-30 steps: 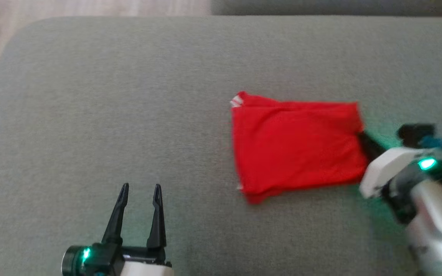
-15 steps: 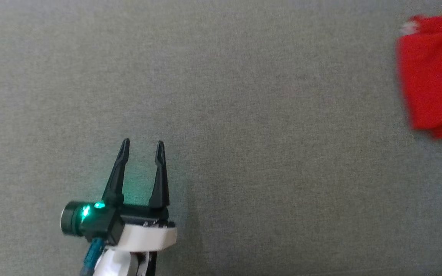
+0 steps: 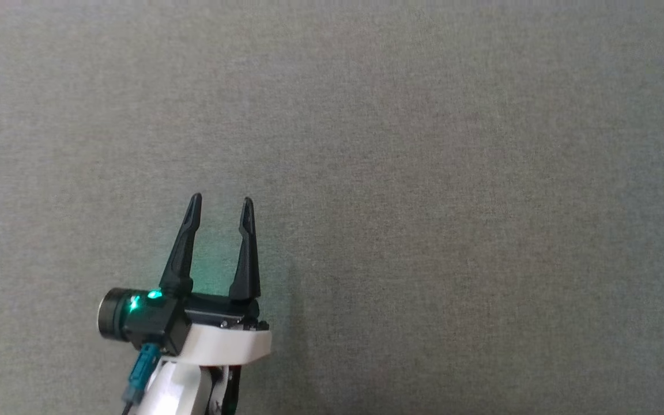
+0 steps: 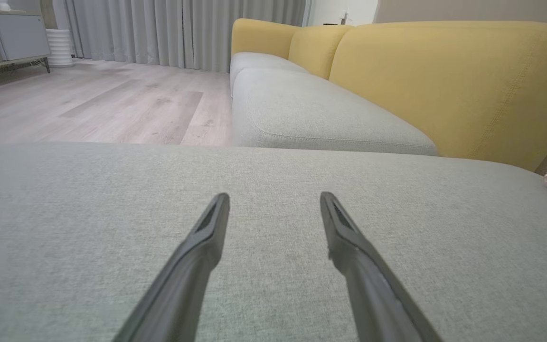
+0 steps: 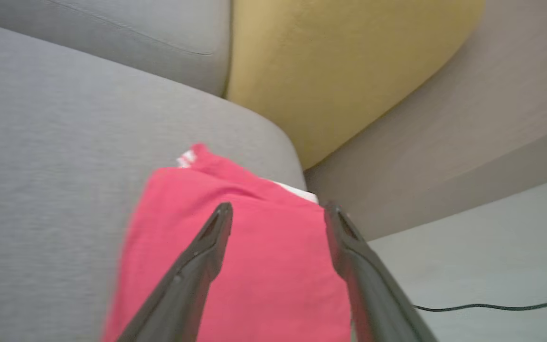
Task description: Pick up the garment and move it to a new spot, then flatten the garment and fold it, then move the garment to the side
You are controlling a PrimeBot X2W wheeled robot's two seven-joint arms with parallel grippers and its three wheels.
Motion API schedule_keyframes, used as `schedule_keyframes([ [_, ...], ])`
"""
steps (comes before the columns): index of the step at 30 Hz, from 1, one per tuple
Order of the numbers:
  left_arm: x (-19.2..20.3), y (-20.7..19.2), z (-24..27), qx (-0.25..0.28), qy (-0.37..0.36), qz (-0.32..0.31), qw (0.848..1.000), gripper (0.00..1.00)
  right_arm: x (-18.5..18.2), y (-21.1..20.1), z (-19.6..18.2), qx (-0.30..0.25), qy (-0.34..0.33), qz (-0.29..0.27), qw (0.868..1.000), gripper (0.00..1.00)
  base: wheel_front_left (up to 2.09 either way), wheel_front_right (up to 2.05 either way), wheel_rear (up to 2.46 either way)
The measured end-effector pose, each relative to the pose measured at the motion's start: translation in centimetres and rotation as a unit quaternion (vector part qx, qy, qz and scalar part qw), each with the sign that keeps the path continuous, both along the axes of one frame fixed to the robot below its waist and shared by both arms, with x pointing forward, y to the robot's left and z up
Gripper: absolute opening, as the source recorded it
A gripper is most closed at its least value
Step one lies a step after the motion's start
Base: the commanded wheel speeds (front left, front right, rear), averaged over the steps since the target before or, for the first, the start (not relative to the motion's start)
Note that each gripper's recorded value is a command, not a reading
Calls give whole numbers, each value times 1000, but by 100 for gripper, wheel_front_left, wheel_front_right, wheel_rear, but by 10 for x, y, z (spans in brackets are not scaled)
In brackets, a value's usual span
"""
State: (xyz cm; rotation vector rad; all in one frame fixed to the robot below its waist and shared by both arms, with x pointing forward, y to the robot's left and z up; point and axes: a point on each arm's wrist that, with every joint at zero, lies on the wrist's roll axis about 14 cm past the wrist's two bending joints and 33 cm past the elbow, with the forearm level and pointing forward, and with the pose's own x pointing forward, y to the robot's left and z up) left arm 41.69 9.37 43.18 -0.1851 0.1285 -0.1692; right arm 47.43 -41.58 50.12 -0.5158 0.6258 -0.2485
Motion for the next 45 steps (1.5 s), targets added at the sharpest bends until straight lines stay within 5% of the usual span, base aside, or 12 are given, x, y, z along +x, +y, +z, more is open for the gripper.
schedule_keyframes([
  [7, -19, 13, 17, 9, -14, 20, 1000, 100, -27, 126, -64, 149, -6, 84, 985, 100, 0, 0, 0],
  [16, -63, 36, 27, 15, -16, 57, 998, 100, -80, 277, -86, 337, -74, 182, 921, 100, 0, 0, 0],
  [20, -87, 47, 29, 17, -17, 76, 997, 100, -106, 308, -76, 373, -145, 215, 891, 100, 0, 0, 0],
  [27, -123, 68, 31, 15, -22, 111, 993, 100, -123, 325, -22, 343, -244, 272, 865, 100, 0, 0, 0],
  [45, -123, 73, 50, 31, -58, 113, 991, 100, -146, 299, -32, 332, -250, 219, 883, 100, 0, 0, 0],
])
